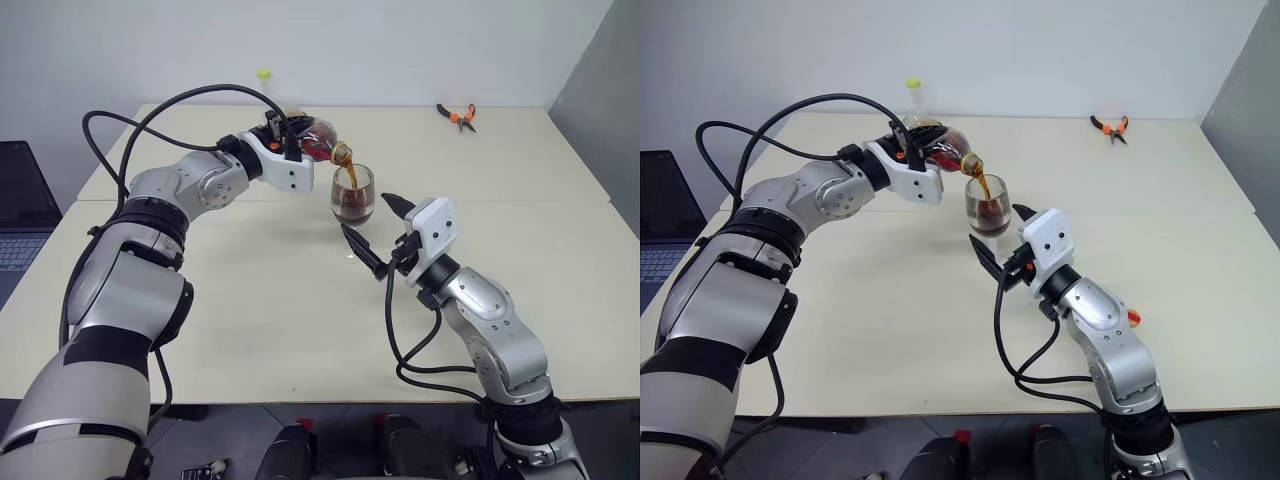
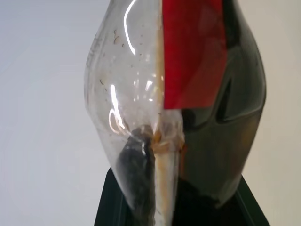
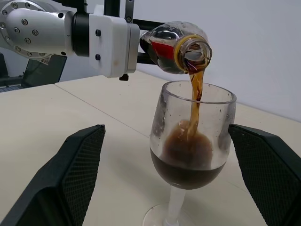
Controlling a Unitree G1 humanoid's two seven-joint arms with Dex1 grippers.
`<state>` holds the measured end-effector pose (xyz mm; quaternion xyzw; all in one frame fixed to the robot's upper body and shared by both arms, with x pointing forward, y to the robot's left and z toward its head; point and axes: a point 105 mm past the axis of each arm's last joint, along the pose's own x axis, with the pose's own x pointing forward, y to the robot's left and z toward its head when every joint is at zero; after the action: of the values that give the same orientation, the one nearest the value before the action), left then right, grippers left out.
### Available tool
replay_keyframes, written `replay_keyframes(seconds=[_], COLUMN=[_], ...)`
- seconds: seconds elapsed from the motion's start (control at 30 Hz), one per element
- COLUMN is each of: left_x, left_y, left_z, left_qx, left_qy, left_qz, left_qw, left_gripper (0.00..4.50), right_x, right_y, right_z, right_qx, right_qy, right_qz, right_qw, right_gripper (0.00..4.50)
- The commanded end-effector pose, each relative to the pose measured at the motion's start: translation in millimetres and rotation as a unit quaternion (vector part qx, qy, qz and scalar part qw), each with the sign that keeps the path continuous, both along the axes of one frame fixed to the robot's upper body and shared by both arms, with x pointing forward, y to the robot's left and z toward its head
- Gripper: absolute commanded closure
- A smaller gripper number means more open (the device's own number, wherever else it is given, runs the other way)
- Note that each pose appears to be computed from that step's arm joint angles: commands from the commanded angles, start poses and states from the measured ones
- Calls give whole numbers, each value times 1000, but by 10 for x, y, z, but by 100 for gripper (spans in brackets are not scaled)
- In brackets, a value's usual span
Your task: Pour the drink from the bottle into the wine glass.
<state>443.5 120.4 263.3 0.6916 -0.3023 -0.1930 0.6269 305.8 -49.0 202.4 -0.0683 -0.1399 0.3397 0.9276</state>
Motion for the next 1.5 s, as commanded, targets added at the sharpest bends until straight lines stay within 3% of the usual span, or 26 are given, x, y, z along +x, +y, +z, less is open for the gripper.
replay_keyframes(seconds=[0.03, 0.23, 0.5, 0.93, 1.17, 1.27, 1.4, 1.5], left_x=[-11, -9, -47, -78, 13, 29, -12, -41], left_y=[29, 25, -85, -105, 279, 458, 738, 870], left_z=[250, 243, 235, 191, 68, -69, -384, -628], left_qx=[-14, -18, -72, -201, -371, -450, -573, -622], left_qy=[-34, -31, 10, 102, 165, 189, 218, 235], left_qz=[3, 2, -28, -64, -29, -15, 0, 20], left_qw=[999, 999, 997, 972, 913, 873, 790, 747], left_gripper=[382, 382, 382, 382, 382, 382, 382, 384], right_x=[-49, -52, -59, -63, -159, -221, -305, -291], right_y=[26, 31, 41, 44, 39, 79, 158, 172], right_z=[77, 77, 76, 69, 76, 85, 41, -2], right_qx=[9, 10, 11, 8, -32, -44, -64, -63], right_qy=[-14, -14, -15, -16, -27, -22, 5, 31], right_qz=[11, 12, 13, 12, 37, 56, 81, 91], right_qw=[1000, 1000, 1000, 1000, 998, 997, 995, 993], right_gripper=[0, 0, 0, 0, 0, 0, 0, 0])
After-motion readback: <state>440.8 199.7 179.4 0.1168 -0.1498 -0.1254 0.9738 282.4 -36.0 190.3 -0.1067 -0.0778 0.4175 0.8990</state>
